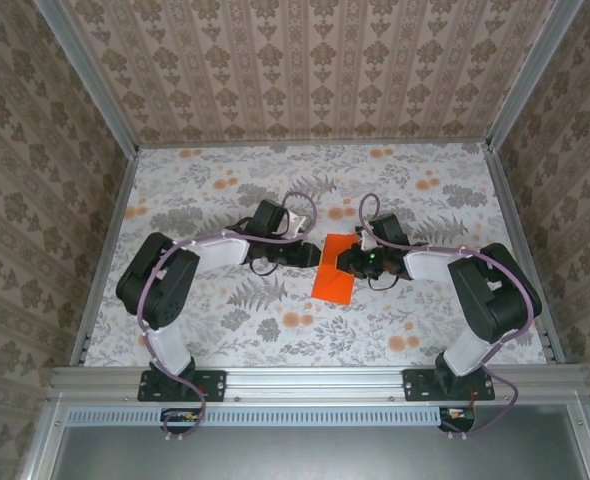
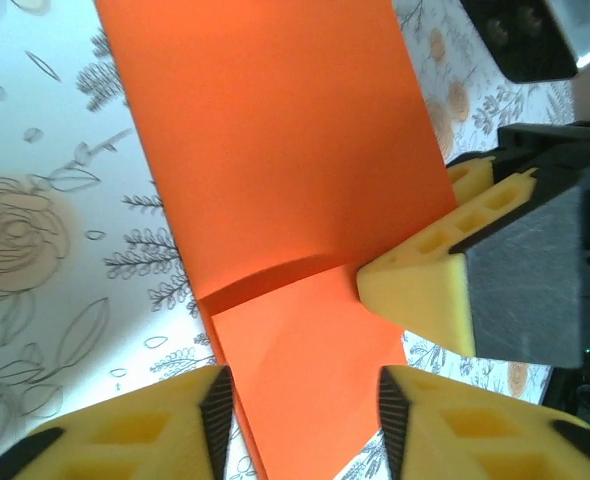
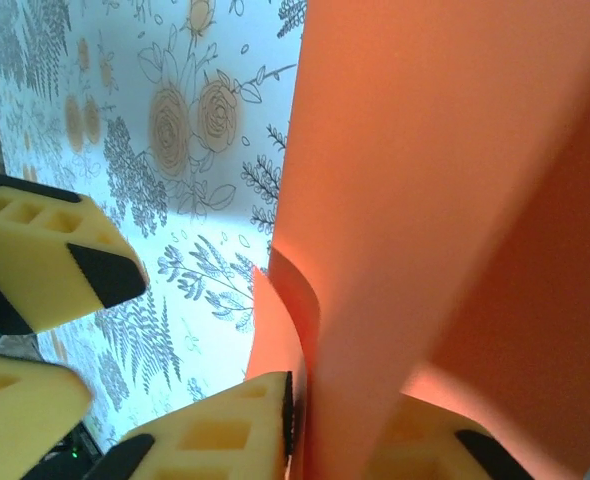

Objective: Fold a paper plane with a square sheet of paper (fold left side to right side)
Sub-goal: Turn over the paper at the center of the table.

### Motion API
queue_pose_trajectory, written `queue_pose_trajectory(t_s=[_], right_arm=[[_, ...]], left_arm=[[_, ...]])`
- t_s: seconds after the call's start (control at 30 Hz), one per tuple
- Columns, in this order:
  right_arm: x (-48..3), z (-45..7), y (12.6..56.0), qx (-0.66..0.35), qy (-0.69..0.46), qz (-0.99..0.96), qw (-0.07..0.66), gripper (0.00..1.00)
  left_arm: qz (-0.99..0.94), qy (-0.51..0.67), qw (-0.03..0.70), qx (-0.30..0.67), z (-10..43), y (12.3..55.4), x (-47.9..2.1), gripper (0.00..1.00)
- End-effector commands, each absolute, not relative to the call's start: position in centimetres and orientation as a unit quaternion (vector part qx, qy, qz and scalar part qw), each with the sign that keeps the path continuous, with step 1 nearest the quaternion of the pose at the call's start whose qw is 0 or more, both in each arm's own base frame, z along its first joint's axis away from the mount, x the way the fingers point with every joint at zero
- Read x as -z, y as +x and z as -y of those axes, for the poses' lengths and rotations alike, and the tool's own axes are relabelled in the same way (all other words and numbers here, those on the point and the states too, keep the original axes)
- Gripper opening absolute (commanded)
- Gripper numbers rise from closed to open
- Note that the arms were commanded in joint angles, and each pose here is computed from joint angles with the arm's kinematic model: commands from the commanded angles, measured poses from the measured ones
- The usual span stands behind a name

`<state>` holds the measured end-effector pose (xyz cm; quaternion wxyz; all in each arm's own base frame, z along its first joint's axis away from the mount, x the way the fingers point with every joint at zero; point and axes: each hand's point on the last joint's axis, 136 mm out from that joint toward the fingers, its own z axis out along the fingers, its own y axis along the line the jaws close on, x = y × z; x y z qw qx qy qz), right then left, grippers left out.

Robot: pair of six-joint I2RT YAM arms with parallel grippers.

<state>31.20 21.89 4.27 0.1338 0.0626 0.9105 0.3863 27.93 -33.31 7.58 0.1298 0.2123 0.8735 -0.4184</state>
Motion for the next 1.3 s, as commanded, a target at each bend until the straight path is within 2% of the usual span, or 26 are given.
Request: queue_pose_trajectory(t_s=[0.0,0.17,0.4,0.5,0.83,1.1,1.27], right_arm=[[-7.5,-22.4,32.8,-0.405,0.03,-0.895,0.183,0.1],[-11.2,-22.0,33.8,-0.424,-0.006,-0.875,0.235,0.03],[-19.5,-21.9,33.7,-0.449,-0.114,-0.819,0.337,0.06],[-23.0,-22.2,32.9,-0.46,-0.16,-0.789,0.373,0.07],[-32.5,-24.9,30.2,-0.522,-0.27,-0.695,0.415,0.06],[-35.3,-27.1,28.9,-0.546,-0.307,-0.663,0.409,0.05],[-35.3,-27.4,28.9,-0.552,-0.306,-0.663,0.402,0.05]], left_arm=[[-0.86,0.201,0.174,0.436,32.2,29.0,-10.5,0.54],[-0.85,0.174,0.215,0.449,30.0,29.8,-13.5,0.7],[-0.8,0.135,0.312,0.494,26.3,30.9,-19.8,0.93],[-0.774,0.144,0.341,0.515,25.5,30.4,-22.7,0.98],[-0.661,0.25,0.372,0.602,27.6,26.7,-31.9,0.99],[-0.65,0.283,0.351,0.611,29.9,25.6,-32.7,0.96],[-0.627,0.307,0.356,0.621,30.5,24.6,-33.9,0.87]])
